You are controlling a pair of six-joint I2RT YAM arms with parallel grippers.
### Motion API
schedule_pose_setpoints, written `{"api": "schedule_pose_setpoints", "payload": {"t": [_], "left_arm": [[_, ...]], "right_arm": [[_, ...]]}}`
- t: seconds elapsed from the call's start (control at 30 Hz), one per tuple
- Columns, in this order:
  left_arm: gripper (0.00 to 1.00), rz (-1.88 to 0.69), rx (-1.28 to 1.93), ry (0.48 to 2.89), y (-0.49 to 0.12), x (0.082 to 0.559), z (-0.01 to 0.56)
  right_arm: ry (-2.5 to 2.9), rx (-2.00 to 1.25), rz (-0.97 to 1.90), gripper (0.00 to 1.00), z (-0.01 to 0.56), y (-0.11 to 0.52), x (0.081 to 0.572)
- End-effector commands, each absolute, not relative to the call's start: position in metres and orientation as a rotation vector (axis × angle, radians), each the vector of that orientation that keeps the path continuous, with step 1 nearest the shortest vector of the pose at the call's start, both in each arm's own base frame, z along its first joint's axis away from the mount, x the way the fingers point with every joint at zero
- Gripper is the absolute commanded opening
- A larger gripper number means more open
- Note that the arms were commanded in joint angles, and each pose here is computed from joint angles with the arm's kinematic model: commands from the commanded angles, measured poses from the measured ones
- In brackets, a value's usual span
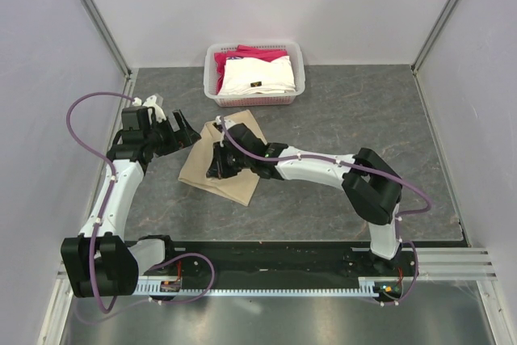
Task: Fold the napkin, place the utensils inside, and roll it up
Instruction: Fold the napkin
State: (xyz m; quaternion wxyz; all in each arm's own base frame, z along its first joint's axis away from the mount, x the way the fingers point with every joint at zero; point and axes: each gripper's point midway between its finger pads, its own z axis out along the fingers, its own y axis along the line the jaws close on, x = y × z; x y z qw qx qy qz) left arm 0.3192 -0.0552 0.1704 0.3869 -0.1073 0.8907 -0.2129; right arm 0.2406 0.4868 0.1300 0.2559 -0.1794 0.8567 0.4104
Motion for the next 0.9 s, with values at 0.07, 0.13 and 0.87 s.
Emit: {"api": "schedule_pose_setpoints", "payload": {"t": [0.07,0.13,0.87], "left_arm": [[0.98,-0.525,-0.259,2.210,-0.052,0.325,0.183],[0.98,-0.525,-0.263,2.213,-0.051,0.325,0.182],[0.98,-0.531,-0.260,2.216,-0.052,0.325,0.181]], "right_arm": [[2.196,-0.549,1.219,0.00,0.155,0.522,0.249],[2.193,-0.563,1.216,0.00,0.151,0.527,0.252],[2.218,-0.607,1.178,0.00,0.107,0.553,0.267]]}}
